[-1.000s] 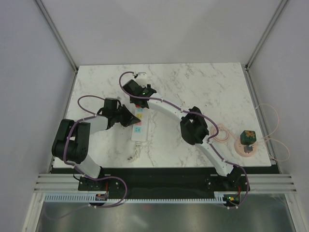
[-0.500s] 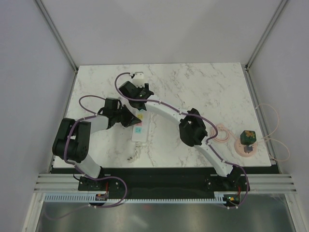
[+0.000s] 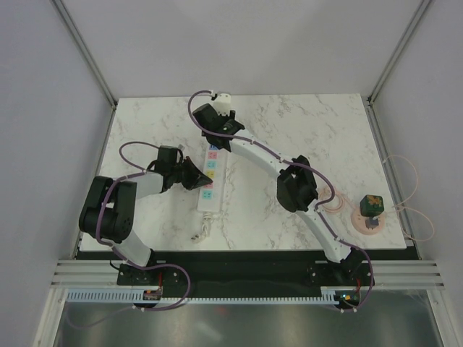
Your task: Pull the plug off the socket
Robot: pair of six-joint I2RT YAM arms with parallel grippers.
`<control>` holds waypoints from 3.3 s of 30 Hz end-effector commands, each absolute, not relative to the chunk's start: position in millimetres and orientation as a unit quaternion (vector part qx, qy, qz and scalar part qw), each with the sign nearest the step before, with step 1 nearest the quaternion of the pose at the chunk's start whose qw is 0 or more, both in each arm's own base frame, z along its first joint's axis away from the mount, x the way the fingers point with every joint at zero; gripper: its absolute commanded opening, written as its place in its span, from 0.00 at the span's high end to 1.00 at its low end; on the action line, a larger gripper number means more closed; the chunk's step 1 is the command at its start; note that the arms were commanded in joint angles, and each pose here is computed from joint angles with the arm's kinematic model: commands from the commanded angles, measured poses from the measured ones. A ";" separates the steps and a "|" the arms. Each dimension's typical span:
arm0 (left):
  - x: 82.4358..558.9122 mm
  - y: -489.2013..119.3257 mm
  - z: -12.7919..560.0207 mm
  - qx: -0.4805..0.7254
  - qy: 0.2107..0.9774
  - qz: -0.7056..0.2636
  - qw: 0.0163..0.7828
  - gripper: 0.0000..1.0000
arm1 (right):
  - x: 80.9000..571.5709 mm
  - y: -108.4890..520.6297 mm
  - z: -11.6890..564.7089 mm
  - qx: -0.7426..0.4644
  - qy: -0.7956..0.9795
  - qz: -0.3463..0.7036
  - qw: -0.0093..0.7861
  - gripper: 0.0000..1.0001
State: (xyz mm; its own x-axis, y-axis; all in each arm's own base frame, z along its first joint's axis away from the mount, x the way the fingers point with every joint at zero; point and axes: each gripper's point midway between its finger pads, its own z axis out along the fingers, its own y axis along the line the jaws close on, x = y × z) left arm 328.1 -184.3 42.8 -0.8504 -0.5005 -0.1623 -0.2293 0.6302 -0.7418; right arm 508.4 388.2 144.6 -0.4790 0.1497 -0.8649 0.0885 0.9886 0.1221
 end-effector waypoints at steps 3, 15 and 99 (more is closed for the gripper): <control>306.8 -164.8 27.0 -0.175 0.917 -0.309 0.184 0.98 | 490.9 389.8 221.4 0.069 0.841 0.102 0.527 1.00; 293.8 -186.7 144.5 -0.071 0.865 -0.414 0.277 0.53 | 477.7 331.5 218.6 0.062 0.852 0.169 0.492 1.00; 343.0 -190.7 70.6 0.080 0.968 -0.068 0.228 0.17 | 346.5 150.6 172.5 0.014 0.907 0.114 0.405 0.02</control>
